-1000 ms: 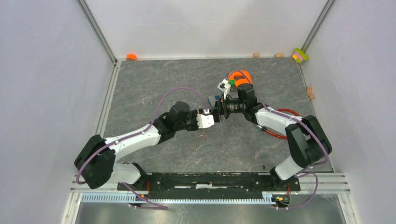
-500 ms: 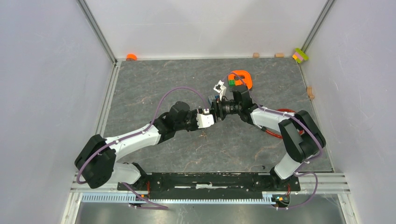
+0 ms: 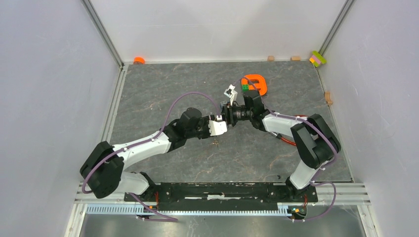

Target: Unlock with the key

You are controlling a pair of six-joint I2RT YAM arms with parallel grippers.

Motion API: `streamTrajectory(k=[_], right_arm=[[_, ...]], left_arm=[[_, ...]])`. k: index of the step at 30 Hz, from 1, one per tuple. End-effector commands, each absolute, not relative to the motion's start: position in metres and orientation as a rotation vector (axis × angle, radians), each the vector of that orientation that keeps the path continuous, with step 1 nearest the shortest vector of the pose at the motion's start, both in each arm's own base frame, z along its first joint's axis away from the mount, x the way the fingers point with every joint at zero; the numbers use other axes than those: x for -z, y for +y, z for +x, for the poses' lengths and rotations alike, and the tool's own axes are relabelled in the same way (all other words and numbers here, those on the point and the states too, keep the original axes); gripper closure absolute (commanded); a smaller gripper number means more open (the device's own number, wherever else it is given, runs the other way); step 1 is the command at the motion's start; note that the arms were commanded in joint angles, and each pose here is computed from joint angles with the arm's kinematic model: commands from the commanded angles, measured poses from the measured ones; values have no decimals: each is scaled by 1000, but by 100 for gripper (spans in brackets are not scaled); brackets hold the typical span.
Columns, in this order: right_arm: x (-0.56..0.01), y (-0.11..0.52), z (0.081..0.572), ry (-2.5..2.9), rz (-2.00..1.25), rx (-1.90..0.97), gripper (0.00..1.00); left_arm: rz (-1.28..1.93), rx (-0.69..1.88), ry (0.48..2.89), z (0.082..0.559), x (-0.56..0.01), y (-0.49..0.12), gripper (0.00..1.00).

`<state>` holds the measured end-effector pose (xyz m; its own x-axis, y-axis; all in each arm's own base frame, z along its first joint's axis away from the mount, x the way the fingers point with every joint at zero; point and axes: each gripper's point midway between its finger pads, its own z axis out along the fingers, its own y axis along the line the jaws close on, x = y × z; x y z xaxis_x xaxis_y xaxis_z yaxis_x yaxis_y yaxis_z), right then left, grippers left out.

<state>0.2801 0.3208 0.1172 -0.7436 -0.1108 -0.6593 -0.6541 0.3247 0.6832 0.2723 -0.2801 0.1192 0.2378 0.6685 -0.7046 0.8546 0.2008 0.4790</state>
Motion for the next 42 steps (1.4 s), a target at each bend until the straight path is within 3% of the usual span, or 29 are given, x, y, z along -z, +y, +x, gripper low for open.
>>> streamTrajectory(k=[1,5,7,11,13,14,15,16,17,18,23,29,36,42], right_arm=[[-122,329,287,2066,-687,-1404,39],[-121,332,286,2065,-684,-1421,45],[-122,335,285,2057,-694,-1430,58],[-128,336,285,2031,-716,-1437,96],[-130,333,288,2020,-715,-1415,100],[-132,330,290,2012,-711,-1409,100],[-134,327,292,2007,-705,-1402,100],[-137,321,296,2000,-688,-1393,100],[-138,316,300,1999,-676,-1383,100],[-140,309,304,1995,-661,-1368,100],[-152,289,298,1912,-723,-1420,100],[-154,286,264,1803,-911,-1518,100],[-175,286,247,1689,-928,-1601,100],[-189,287,244,1644,-911,-1642,100]], left_arm=[[1429,236,1393,287,-160,-300,98],[1424,229,1398,287,-160,-300,98],[1422,224,1397,288,-161,-301,98],[1417,227,1404,288,-161,-301,98],[1421,234,1405,287,-162,-301,92],[1430,241,1406,286,-162,-301,84],[1439,254,1405,283,-163,-302,69],[1445,261,1405,281,-165,-301,50],[1434,266,1399,280,-169,-300,18],[1421,267,1383,280,-175,-298,1],[1421,312,1354,281,-192,-278,0],[1425,736,1416,266,-193,-262,1],[1539,1051,1462,248,-179,-282,21],[1606,1137,1478,233,-163,-289,21]])
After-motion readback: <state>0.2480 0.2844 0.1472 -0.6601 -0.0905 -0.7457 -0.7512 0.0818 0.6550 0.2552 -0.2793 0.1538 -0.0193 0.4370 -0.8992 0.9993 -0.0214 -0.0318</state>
